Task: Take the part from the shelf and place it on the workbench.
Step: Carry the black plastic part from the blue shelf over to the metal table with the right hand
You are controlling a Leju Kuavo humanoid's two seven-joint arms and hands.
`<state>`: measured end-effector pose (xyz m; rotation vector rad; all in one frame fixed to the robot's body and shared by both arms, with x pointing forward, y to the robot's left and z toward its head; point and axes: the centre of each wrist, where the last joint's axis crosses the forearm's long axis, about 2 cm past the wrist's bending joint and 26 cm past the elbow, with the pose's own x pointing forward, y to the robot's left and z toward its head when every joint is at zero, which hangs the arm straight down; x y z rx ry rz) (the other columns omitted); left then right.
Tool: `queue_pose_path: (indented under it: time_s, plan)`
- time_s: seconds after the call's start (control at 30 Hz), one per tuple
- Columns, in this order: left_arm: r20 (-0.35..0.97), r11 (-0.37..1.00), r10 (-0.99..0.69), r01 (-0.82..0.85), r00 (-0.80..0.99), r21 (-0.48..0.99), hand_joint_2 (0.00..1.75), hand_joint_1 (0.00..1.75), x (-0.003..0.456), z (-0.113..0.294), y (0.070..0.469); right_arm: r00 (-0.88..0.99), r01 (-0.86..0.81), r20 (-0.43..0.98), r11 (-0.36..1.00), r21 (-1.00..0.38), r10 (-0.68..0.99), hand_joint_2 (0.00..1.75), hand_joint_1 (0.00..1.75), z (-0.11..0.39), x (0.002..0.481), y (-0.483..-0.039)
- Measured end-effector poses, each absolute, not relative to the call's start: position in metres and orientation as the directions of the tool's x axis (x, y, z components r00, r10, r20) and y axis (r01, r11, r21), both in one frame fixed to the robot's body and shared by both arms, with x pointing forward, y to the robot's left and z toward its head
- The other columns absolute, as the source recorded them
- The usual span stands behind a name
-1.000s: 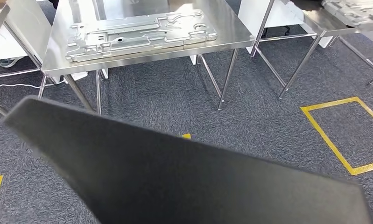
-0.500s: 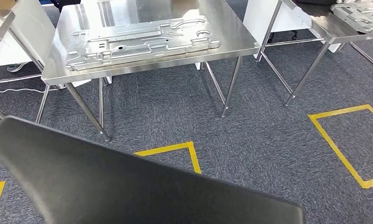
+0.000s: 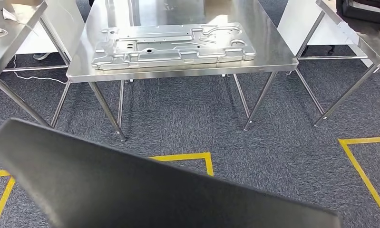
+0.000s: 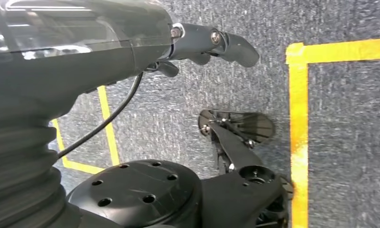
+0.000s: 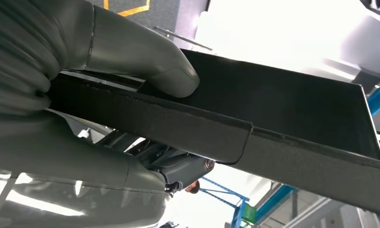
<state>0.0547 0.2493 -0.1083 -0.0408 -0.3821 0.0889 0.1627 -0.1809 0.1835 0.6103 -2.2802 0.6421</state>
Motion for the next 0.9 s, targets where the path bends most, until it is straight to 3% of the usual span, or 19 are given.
queue_pose_path:
  time_s: [0.9]
  plan:
    - [0.376,0.995,0.101,-0.086,0.921,-0.056,1.75,0.00,0.0514,-0.1088,0.2501,-0.684,-0.535,0.704,0.787,-0.307,-0.190,1.75,1.75,0.1848,0.1640,-0.1820]
